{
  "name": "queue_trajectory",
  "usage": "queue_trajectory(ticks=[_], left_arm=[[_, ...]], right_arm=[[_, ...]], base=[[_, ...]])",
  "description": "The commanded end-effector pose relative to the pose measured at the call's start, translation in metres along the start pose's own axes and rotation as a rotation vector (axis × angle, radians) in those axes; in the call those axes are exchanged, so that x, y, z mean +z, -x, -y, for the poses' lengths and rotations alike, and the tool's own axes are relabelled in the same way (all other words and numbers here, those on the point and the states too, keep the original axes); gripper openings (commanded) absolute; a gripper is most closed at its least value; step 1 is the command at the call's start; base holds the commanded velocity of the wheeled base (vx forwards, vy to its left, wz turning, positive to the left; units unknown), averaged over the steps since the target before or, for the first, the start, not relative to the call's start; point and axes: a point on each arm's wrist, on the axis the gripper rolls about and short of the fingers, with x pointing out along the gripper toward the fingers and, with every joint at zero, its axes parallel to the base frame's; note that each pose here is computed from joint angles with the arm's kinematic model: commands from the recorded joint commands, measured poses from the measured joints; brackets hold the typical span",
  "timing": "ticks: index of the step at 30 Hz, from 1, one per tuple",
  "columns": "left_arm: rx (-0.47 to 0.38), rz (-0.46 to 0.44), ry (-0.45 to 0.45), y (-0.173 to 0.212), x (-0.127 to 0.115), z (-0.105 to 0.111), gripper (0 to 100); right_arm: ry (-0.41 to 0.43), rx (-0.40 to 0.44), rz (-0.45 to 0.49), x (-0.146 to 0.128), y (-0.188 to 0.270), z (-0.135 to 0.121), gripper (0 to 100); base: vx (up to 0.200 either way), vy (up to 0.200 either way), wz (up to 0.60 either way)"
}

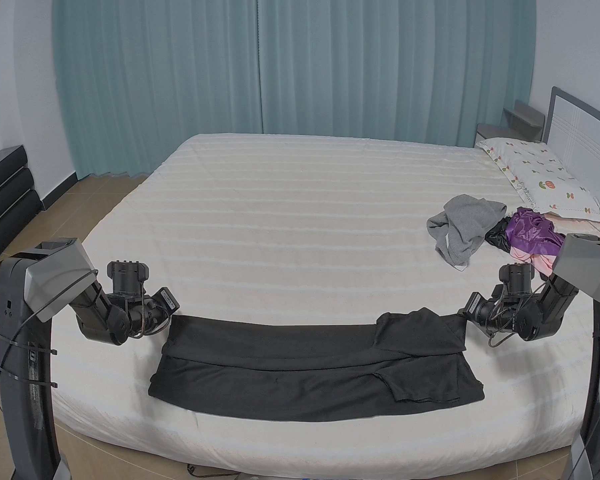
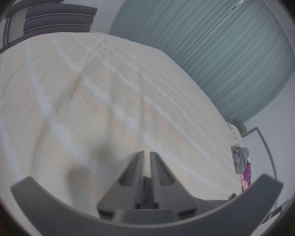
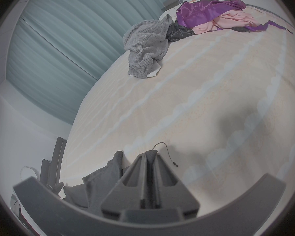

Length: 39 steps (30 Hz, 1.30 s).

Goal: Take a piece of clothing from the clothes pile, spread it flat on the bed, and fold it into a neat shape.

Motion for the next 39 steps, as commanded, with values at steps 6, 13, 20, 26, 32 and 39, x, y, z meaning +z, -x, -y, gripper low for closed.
queue_trajectory(ticks=[6,13,20,26,32,39], left_arm=[[0.018,-0.017,0.02,0.002,-0.005,-0.005,100],[0.013,-0.027,0.123,0.056,-0.003,0.004,100],[0.058,-0.11,0.155,0.077,-0.029,-0.002,100],[0.041,-0.105,0.191,0.08,-0.032,0.001,100],[0.07,-0.128,0.191,0.082,-0.041,-0.006,100],[0.102,-0.152,0.185,0.092,-0.05,-0.013,100]], right_arm=[[-0.035,0.02,0.001,0.0,0.009,-0.007,100],[-0.059,0.039,-0.026,-0.007,0.054,-0.016,100],[-0.128,0.022,-0.069,-0.026,0.088,-0.019,100],[-0.125,0.022,-0.096,-0.041,0.092,-0.017,100],[-0.12,0.024,-0.103,-0.055,0.088,-0.009,100],[-0.115,0.032,-0.097,-0.059,0.091,-0.007,100]], base=[[0.0,0.0,0.0],[0.0,0.0,0.0],[0.0,0.0,0.0],[0.0,0.0,0.0],[-0.067,0.0,0.0],[-0.114,0.0,0.0]])
